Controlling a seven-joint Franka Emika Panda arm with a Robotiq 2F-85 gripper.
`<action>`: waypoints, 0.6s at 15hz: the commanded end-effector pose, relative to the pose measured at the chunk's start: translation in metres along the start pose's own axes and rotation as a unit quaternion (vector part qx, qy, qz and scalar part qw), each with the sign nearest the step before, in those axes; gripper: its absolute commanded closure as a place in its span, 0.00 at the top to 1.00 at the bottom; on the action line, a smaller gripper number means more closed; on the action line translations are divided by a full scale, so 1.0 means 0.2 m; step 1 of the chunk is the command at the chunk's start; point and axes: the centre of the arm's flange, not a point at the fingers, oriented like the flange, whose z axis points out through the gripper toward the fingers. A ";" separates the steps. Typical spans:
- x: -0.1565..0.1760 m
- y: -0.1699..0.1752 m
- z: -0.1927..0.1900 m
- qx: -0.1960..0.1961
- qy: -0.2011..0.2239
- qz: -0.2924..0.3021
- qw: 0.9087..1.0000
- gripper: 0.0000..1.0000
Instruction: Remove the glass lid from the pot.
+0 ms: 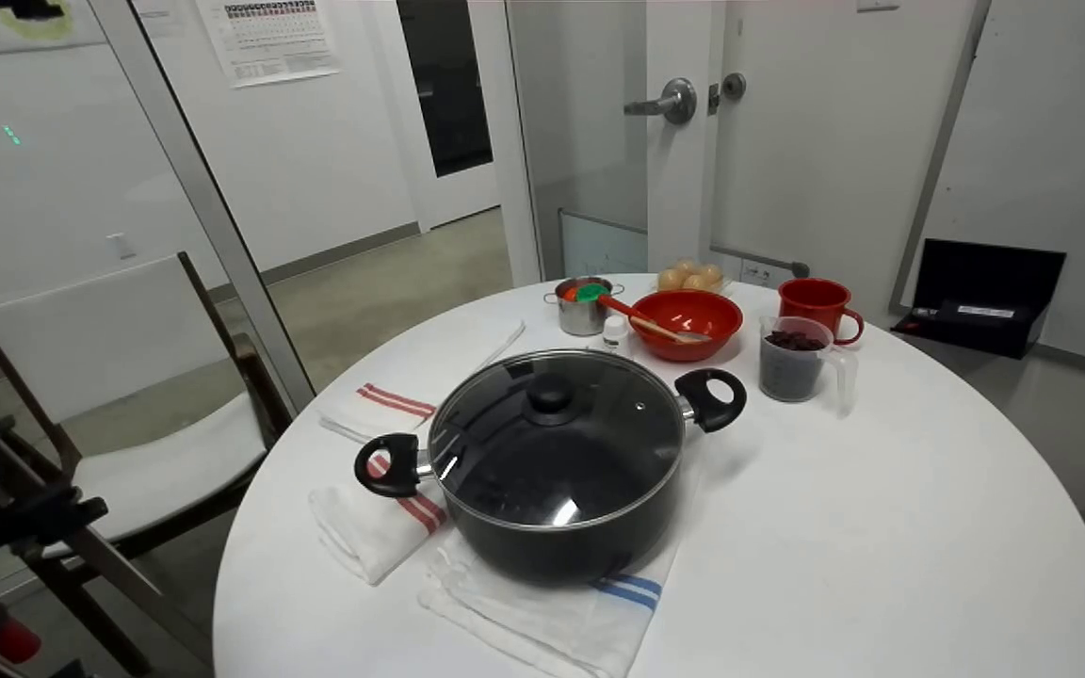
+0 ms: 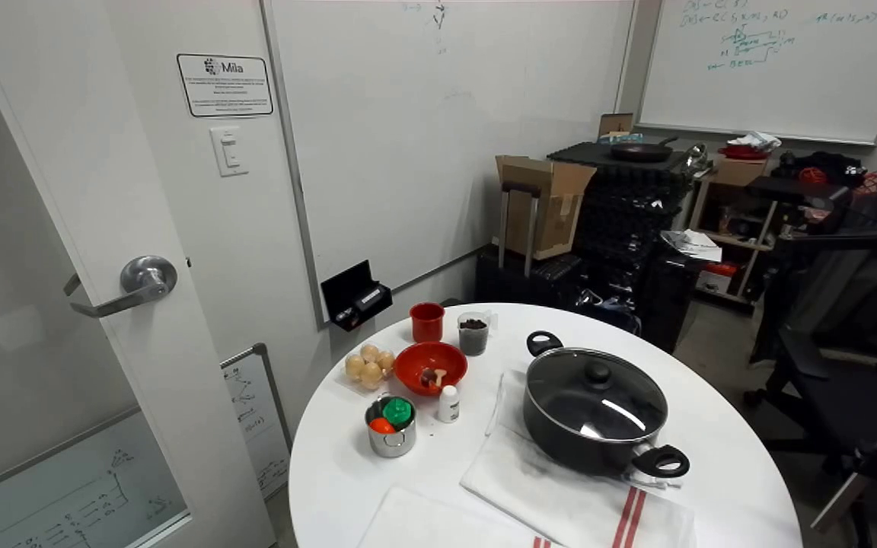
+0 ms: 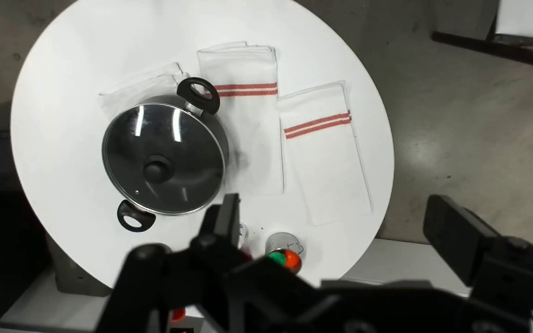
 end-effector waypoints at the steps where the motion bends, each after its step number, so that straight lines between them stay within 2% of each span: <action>1: 0.23 0.13 0.06 0.016 -0.033 -0.010 0.999 1.00; 9: 0.60 0.39 0.38 0.041 -0.121 -0.009 0.992 1.00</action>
